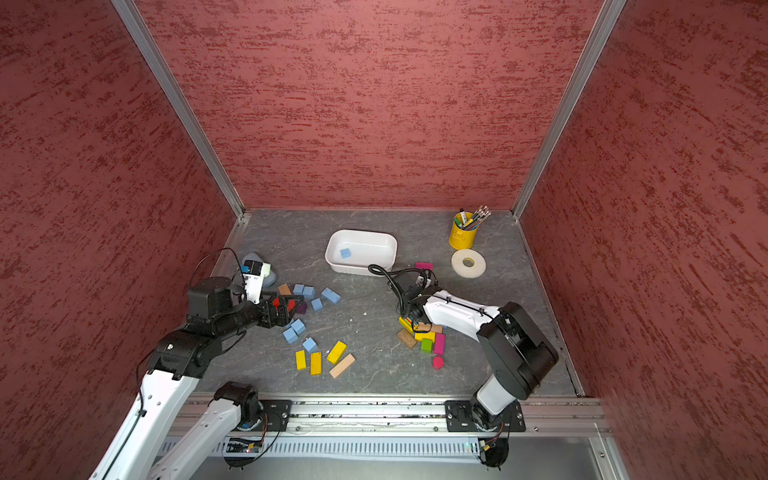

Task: Pick out the blue building blocks
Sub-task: Pick up the building block from the center of the board, then place the building block in the storage box, then pick up the building block from the center of the board.

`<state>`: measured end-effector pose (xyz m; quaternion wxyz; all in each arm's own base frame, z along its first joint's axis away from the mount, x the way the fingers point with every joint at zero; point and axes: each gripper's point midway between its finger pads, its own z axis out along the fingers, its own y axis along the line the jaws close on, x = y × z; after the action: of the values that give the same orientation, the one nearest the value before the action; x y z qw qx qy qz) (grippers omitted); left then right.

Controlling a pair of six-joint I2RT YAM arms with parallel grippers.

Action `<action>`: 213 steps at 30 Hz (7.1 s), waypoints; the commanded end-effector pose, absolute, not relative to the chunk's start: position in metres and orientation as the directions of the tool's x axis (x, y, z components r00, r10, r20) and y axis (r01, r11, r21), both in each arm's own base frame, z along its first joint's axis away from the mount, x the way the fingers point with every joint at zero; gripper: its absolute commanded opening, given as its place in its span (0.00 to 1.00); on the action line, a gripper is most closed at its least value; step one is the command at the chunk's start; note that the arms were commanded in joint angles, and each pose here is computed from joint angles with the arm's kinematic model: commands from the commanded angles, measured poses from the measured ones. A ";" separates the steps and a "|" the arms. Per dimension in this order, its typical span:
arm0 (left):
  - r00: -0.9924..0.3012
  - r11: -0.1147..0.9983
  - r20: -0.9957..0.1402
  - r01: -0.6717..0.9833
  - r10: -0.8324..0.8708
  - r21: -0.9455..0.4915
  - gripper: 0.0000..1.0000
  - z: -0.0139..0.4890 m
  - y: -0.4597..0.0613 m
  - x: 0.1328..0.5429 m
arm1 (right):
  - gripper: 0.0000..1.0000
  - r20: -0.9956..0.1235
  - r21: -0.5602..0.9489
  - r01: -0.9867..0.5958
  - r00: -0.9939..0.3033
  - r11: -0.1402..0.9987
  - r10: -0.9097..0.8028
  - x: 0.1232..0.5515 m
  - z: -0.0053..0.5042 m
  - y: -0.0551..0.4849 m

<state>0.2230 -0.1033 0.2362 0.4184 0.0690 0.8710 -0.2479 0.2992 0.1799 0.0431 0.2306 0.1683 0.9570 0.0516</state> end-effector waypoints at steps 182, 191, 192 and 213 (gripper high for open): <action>-0.944 0.977 -0.256 -0.210 -0.210 -0.027 0.70 0.055 -0.100 0.367 | 0.99 -0.756 0.406 -0.278 -0.637 0.871 0.149 0.357 0.236 0.220; -0.948 0.979 -0.247 -0.201 -0.203 -0.031 0.63 0.046 -0.100 0.371 | 0.99 -0.750 0.407 -0.265 -0.643 0.874 0.154 0.358 0.234 0.218; -0.948 0.979 -0.243 -0.203 -0.204 -0.029 0.63 0.045 -0.099 0.370 | 0.99 -0.750 0.407 -0.264 -0.644 0.874 0.155 0.358 0.234 0.218; -0.955 0.980 -0.221 -0.190 -0.197 -0.050 0.36 0.034 -0.106 0.370 | 0.99 -0.742 0.406 -0.248 -0.652 0.880 0.158 0.354 0.228 0.214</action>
<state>0.3676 -0.1022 0.0373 0.1148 -0.1009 0.9882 -0.0105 0.3542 0.2219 0.2237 0.4059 -0.0379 0.8779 0.2513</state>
